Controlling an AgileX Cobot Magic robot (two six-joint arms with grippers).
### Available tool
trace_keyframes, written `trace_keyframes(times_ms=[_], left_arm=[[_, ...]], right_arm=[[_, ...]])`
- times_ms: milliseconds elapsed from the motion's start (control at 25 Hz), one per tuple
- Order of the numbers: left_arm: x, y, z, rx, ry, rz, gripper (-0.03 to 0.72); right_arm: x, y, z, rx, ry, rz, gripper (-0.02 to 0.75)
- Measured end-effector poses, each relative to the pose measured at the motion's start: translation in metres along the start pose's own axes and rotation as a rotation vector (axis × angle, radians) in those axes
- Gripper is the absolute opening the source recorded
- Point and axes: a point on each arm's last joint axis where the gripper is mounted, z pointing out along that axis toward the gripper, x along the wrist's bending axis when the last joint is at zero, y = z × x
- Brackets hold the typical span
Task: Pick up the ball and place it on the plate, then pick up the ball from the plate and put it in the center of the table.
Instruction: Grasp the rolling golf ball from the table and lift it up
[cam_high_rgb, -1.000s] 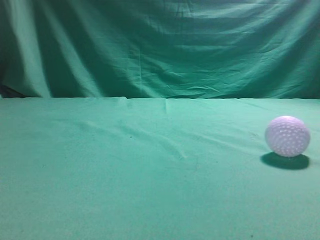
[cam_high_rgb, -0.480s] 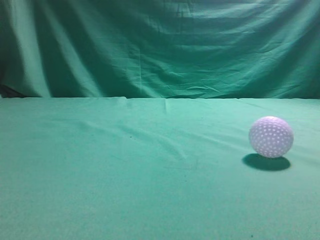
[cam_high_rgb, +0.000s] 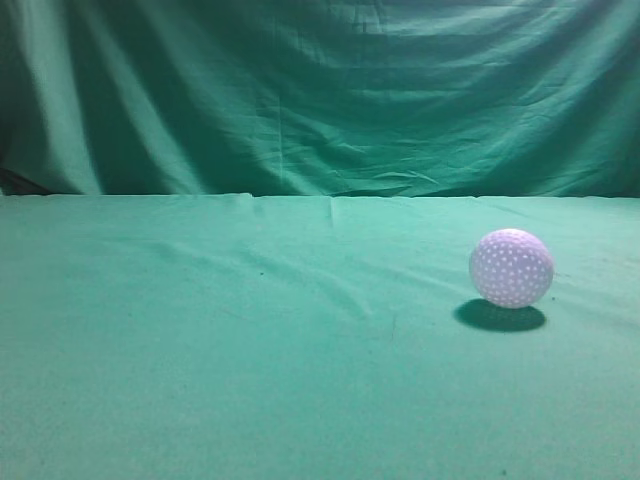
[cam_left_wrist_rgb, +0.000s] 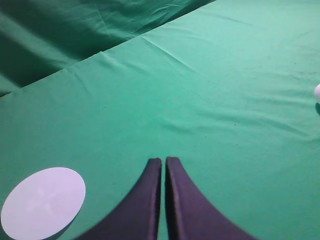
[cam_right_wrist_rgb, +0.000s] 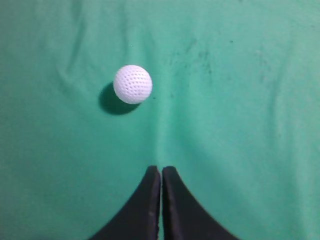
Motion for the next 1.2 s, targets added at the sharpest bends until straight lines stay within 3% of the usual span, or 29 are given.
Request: trace_keyframes(times_ms=[320, 600, 640, 680, 920, 1000, 1200], left_arm=[[0.001, 0.0, 0.0, 0.004, 0.008, 0.019, 0.0], [0.002, -0.001, 0.0, 0.008, 0.017, 0.038, 0.0], [0.002, -0.001, 0.0, 0.008, 0.017, 0.038, 0.0], [0.002, -0.001, 0.0, 0.008, 0.017, 0.038, 0.0], [0.002, -0.001, 0.0, 0.008, 0.017, 0.038, 0.0], [0.002, -0.001, 0.0, 0.008, 0.017, 0.038, 0.0], [0.002, -0.001, 0.0, 0.008, 0.017, 0.038, 0.0]], right_arm=[[0.024, 0.02, 0.055, 0.084, 0.032, -0.098, 0.0], [0.025, 0.038, 0.089, 0.182, 0.037, -0.113, 0.0], [0.024, 0.042, 0.092, 0.184, 0.032, -0.12, 0.047], [0.023, 0.047, 0.094, 0.18, 0.027, -0.13, 0.047], [0.022, 0.059, 0.111, 0.197, 0.015, -0.058, 0.446], [0.021, 0.057, 0.119, 0.223, 0.014, -0.03, 0.533], [0.02, 0.055, 0.138, 0.249, 0.011, -0.017, 0.537]])
